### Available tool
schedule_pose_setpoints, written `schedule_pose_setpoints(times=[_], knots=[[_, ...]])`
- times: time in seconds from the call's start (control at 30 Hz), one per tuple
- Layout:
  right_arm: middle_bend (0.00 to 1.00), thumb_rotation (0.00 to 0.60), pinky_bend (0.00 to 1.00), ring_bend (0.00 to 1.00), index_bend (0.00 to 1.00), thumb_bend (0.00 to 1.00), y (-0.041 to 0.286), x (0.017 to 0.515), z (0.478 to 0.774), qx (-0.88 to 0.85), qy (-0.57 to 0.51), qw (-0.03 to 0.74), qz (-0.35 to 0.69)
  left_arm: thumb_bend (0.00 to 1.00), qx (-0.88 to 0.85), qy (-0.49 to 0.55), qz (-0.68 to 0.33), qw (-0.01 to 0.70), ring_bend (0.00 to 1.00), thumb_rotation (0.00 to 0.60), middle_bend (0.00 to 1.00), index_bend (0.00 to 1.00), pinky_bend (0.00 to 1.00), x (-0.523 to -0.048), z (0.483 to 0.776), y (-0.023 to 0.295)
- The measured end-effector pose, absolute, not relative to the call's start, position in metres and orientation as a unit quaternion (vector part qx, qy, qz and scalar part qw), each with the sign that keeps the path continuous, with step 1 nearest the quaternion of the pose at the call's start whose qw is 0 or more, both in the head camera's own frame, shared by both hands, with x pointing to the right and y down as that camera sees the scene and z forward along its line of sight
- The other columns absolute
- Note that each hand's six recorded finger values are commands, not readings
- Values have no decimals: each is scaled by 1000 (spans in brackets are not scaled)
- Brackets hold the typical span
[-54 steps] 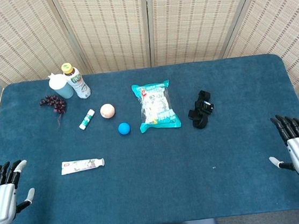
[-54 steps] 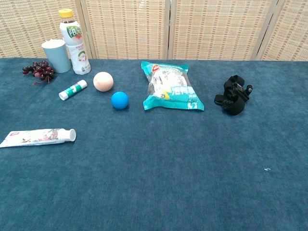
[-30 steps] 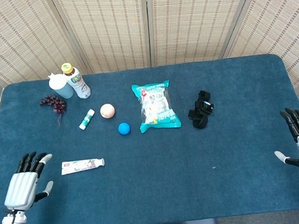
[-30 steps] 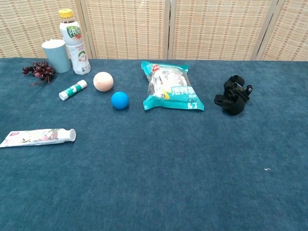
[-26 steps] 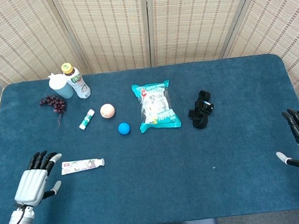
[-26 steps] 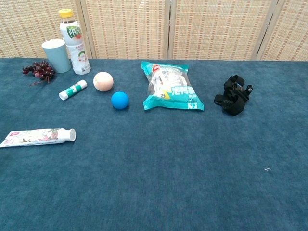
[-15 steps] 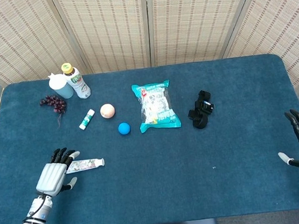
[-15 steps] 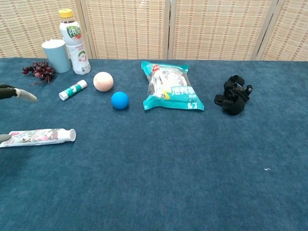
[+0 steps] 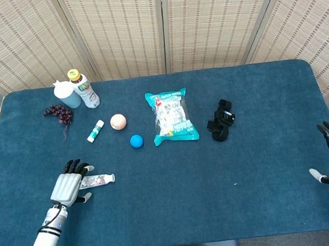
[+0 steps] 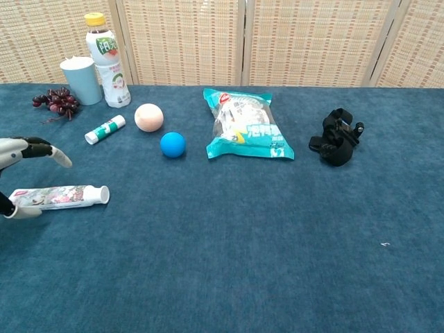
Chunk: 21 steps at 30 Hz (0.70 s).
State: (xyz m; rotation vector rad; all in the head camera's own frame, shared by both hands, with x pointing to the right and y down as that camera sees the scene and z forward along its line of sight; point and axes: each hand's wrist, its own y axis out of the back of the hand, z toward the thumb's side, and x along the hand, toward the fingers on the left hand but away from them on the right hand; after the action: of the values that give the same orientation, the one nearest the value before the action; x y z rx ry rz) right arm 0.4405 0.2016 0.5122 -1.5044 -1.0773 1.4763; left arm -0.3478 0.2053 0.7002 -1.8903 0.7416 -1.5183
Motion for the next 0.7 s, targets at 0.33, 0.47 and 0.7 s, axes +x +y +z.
schedule_pose_setpoints(times=[0.33,0.47,0.7], knots=[[64,600,75,0,36,67,204,443,510,-586,-424,377,579,172,-705,278,-584,290,75,600,221,271,33,-350,719,202],[63,600,75,0,36,67,205,444,509,-585,-425,376,579,173,-700,273,-591,293,76,600,228,302,39,-352,724,200],[64,600,75,0,36,67,206,446,509,-584,-426,374,582,173,-686,278,-600,302,82,600,235,320,50,-357,731,189]])
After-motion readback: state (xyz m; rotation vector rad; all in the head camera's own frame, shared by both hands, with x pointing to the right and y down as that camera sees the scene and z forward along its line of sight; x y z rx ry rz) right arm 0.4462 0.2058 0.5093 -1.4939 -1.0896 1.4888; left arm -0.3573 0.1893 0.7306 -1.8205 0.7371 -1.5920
